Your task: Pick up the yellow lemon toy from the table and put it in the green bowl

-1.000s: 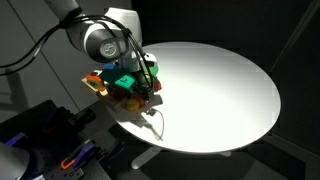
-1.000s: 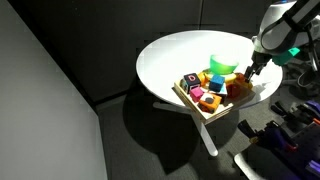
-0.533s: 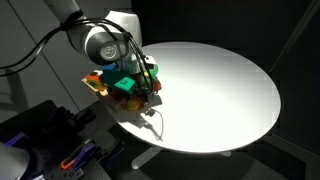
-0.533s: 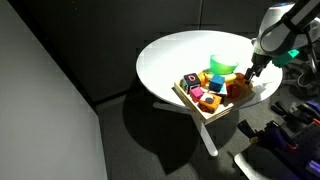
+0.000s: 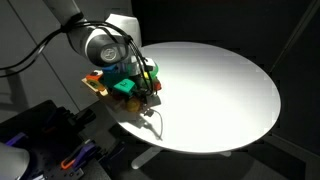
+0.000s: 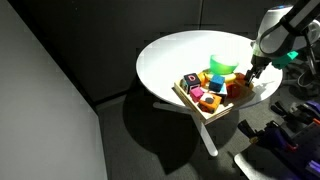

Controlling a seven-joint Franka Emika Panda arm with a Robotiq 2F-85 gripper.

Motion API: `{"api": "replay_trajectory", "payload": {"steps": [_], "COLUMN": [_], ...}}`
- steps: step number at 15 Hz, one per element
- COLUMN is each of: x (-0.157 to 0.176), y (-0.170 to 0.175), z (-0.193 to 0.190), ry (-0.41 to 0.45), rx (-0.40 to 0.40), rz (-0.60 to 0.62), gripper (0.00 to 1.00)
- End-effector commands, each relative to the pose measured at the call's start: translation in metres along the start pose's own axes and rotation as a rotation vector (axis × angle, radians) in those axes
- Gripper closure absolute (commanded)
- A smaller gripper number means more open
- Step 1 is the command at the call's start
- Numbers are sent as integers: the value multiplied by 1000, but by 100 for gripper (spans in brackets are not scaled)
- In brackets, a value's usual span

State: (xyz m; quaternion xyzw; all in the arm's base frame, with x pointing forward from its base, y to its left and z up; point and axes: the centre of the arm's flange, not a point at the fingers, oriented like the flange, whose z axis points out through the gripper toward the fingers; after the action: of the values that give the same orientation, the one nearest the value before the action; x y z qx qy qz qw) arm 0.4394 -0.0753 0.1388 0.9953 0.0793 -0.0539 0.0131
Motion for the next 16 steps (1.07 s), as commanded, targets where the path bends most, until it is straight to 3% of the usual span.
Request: {"api": "replay_trajectory", "payload": {"steps": [1, 2, 3, 5, 8, 16], "x": [0, 0, 0, 0, 0, -7], "y": [2, 2, 2, 2, 2, 5], "z": [5, 7, 8, 10, 10, -13], "ry": [15, 13, 11, 8, 8, -13], "rx": [5, 4, 4, 4, 3, -18], "rz": [-14, -13, -13, -15, -18, -23], "gripper": [0, 0, 25, 34, 59, 59]}}
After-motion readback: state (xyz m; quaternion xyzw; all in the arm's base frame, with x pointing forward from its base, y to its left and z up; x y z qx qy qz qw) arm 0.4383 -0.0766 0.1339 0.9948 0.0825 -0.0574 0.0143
